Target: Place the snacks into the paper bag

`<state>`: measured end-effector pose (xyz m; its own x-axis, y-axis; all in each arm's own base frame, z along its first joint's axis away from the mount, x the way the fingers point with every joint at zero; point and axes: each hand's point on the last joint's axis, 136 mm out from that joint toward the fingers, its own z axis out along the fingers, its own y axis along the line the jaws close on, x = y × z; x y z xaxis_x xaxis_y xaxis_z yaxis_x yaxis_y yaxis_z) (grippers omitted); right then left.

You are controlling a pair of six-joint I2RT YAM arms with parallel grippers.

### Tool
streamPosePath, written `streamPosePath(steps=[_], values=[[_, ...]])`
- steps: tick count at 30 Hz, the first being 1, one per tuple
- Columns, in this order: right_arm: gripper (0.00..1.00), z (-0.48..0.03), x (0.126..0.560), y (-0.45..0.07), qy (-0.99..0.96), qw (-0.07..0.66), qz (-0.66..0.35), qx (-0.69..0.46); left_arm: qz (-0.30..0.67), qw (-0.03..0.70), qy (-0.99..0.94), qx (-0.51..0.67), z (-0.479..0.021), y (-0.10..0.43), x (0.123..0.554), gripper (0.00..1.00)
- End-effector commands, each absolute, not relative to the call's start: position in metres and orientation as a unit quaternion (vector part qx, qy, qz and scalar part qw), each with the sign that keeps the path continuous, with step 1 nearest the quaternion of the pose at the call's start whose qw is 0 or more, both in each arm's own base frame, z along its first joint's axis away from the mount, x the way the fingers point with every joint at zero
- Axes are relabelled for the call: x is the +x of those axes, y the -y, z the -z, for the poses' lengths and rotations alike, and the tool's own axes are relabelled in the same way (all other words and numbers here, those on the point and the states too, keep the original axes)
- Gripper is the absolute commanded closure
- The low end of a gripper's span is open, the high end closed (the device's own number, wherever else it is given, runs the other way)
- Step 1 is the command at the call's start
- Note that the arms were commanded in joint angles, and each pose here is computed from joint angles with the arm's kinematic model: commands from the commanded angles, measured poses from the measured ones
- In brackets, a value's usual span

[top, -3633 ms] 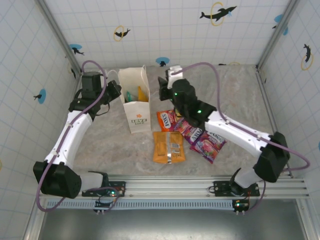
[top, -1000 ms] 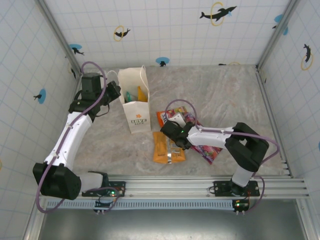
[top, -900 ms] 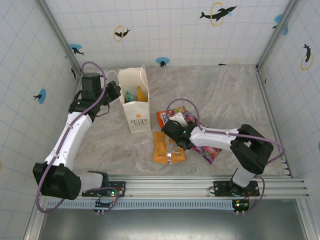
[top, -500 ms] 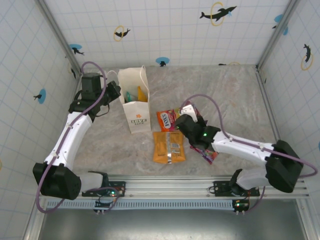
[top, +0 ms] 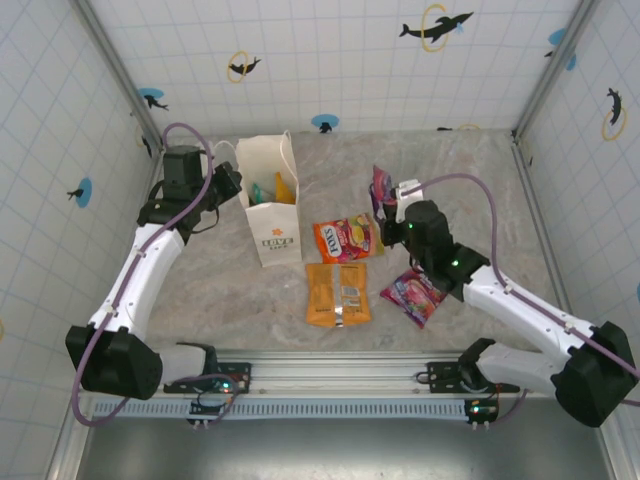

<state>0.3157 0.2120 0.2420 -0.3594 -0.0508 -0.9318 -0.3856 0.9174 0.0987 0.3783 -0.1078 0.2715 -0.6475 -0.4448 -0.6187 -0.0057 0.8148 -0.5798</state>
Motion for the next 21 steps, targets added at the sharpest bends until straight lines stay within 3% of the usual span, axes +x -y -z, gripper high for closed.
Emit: streamPosePath(steps=[1, 10, 21], values=[[1.00, -0.336, 0.322, -0.247, -0.721, 0.624, -0.262, -0.149, 0.278, 0.386, -0.871, -0.127, -0.265, 0.111, 0.376, 0.96], [1.00, -0.430, 0.319, -0.307, -0.612, 0.646, -0.412, -0.194, 0.292, 0.388, -0.866, -0.122, -0.273, 0.115, 0.379, 0.88], [1.00, -0.481, 0.302, -0.368, -0.538, 0.634, -0.507, -0.228, 0.294, 0.416, -0.853, -0.113, -0.297, 0.114, 0.379, 0.83]])
